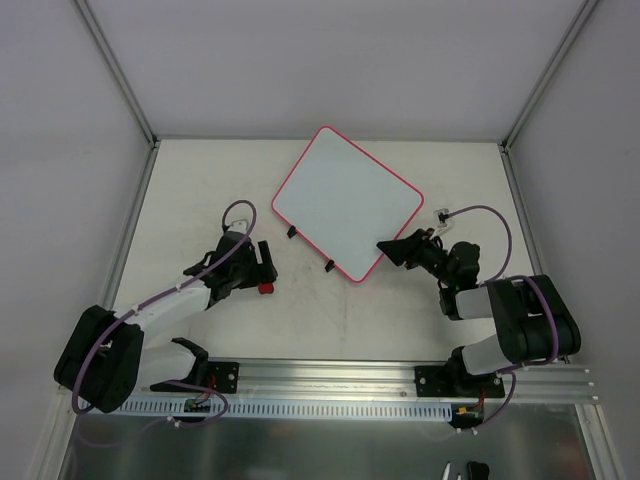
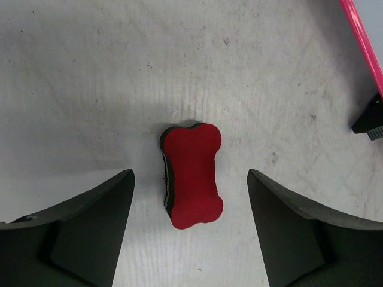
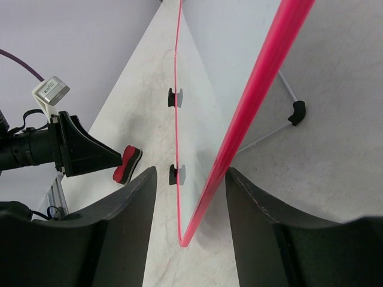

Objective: Erase the whiteboard

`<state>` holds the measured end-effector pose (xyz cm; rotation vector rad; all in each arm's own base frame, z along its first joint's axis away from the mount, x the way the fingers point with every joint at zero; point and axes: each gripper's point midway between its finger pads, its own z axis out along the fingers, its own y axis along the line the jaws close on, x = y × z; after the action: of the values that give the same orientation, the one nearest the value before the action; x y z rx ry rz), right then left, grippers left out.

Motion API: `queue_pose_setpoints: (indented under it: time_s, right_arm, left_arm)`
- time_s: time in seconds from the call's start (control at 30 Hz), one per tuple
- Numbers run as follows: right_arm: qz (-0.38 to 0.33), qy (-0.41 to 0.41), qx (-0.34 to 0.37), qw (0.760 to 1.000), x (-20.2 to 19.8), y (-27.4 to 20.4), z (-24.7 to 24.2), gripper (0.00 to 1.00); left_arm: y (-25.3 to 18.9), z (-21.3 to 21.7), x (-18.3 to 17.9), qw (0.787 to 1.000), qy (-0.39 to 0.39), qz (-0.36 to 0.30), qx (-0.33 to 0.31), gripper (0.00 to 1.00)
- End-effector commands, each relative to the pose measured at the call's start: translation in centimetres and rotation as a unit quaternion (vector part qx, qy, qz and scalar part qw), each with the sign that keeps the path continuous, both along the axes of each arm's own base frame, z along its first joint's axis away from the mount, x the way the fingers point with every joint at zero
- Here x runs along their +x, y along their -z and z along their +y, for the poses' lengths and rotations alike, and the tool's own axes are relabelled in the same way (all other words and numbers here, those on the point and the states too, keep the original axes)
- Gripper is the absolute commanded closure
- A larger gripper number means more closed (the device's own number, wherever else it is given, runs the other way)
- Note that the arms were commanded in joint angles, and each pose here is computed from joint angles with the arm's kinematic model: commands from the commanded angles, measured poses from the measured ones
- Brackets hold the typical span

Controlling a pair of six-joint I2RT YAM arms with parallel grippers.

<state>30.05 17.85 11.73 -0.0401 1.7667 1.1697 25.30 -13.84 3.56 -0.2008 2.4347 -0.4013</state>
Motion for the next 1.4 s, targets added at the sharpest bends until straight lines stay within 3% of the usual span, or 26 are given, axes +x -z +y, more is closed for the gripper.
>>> queue_pose_setpoints:
  time_s: [0.0, 0.33, 0.43, 0.5, 0.63, 0.67, 0.8, 0.93, 0.97, 1.0, 1.1, 1.37]
  right_arm:
    - [-0.149, -0.005, 0.013, 0.989, 0.3, -6.0, 0.3, 0.47]
    - [-0.171, 0.071, 0.014, 0.983, -0.8, -6.9, -3.2, 0.20]
    - [-0.178, 0.076, 0.018, 0.981, -1.5, -7.3, -3.5, 0.13]
    - [-0.172, 0.083, 0.023, 0.981, -1.8, -7.1, -3.8, 0.11]
    - [-0.146, 0.119, 0.062, 0.980, -1.8, -7.5, -4.8, 0.06]
    - [-0.149, 0.121, 0.068, 0.979, -1.9, -7.9, -4.9, 0.01]
    - [-0.113, 0.102, 0.039, 0.988, -2.4, -6.8, -4.4, 0.01]
    - [-0.090, 0.141, -0.040, 0.985, -2.8, -5.8, -6.0, 0.01]
    - [-0.043, 0.162, -0.069, 0.983, -3.1, -3.7, -6.9, 0.01]
    - [-0.082, 0.173, -0.087, 0.978, -3.6, -5.4, -7.5, 0.01]
    - [-0.069, 0.199, -0.122, 0.970, -4.4, -4.9, -8.8, 0.01]
    - [-0.041, 0.209, -0.126, 0.969, -5.5, -1.6, -9.3, 0.01]
  left_arm:
    - [-0.4, 0.5, -0.1, 1.000, -0.013, -0.007, -0.001, 0.23]
    - [-2.4, 0.5, 0.1, 0.999, -0.010, -0.046, -0.016, 0.17]
    - [-3.8, 0.2, 0.3, 0.997, 0.000, -0.069, -0.024, 0.12]
    - [-4.6, 0.2, 0.5, 0.996, 0.003, -0.082, -0.027, 0.01]
    - [-5.6, 0.3, 0.6, 0.994, 0.007, -0.103, -0.026, 0.01]
    - [-5.8, 0.5, 0.7, 0.994, 0.009, -0.108, -0.023, 0.01]
    - [-7.7, 0.6, 0.7, 0.989, 0.022, -0.146, -0.022, 0.01]
    - [-9.2, 0.6, 0.5, 0.985, 0.030, -0.168, -0.027, 0.01]
    - [-9.3, 0.6, 0.4, 0.984, 0.031, -0.171, -0.029, 0.01]
    - [-9.6, 0.6, 0.4, 0.983, 0.031, -0.176, -0.029, 0.01]
    - [-9.7, 0.9, 0.4, 0.983, 0.031, -0.181, -0.022, 0.01]
    - [-9.6, 1.9, 0.3, 0.981, 0.036, -0.190, 0.012, 0.01]
